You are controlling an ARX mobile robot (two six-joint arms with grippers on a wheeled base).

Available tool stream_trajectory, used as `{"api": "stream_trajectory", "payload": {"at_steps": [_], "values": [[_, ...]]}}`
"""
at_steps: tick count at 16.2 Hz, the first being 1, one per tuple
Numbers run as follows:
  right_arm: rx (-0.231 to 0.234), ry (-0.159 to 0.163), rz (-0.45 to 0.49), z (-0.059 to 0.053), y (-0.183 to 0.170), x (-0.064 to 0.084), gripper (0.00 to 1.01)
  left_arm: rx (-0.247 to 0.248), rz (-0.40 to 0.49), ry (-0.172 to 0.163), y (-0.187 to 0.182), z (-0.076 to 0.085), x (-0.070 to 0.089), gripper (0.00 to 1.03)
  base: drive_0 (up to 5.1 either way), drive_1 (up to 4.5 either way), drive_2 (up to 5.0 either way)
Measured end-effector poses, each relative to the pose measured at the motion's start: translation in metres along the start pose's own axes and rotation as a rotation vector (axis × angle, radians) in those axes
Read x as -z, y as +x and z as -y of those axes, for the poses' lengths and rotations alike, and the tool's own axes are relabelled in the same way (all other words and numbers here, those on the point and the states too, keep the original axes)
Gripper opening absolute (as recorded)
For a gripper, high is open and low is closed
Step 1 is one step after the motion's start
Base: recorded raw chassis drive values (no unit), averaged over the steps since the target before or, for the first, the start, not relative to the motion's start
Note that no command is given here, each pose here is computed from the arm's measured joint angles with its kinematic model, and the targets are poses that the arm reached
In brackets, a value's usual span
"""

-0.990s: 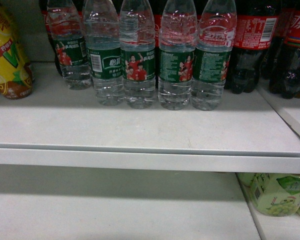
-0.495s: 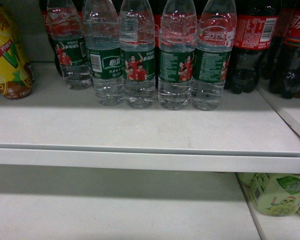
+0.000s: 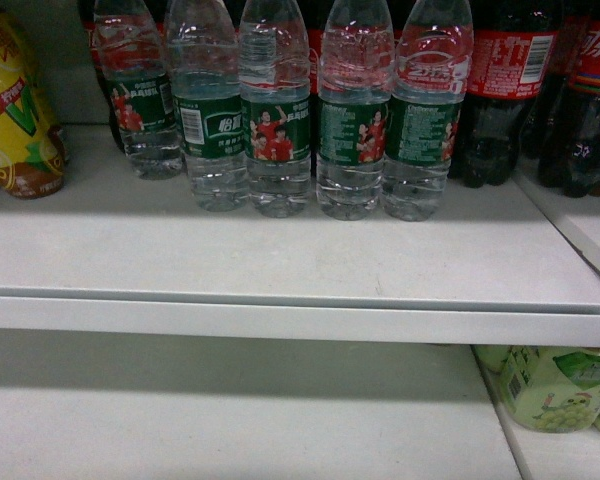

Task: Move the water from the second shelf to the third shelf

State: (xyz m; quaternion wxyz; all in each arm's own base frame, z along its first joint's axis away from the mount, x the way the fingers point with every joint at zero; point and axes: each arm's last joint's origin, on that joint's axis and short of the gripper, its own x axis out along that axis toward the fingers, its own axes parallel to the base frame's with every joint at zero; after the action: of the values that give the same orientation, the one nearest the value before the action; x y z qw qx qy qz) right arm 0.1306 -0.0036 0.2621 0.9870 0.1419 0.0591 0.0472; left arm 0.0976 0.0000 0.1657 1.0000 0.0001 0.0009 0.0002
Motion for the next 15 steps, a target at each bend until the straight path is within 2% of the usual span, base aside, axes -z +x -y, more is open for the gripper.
{"api": "stream_trajectory", "payload": {"at_steps": [15], "values": [[-0.002,0.004,0.004,-0.0004,-0.0009,-0.0005,0.43,0.002,0.001,0.0,0.0,0.0001,-0.0001,0.98,0.0,0.0,0.0]]}}
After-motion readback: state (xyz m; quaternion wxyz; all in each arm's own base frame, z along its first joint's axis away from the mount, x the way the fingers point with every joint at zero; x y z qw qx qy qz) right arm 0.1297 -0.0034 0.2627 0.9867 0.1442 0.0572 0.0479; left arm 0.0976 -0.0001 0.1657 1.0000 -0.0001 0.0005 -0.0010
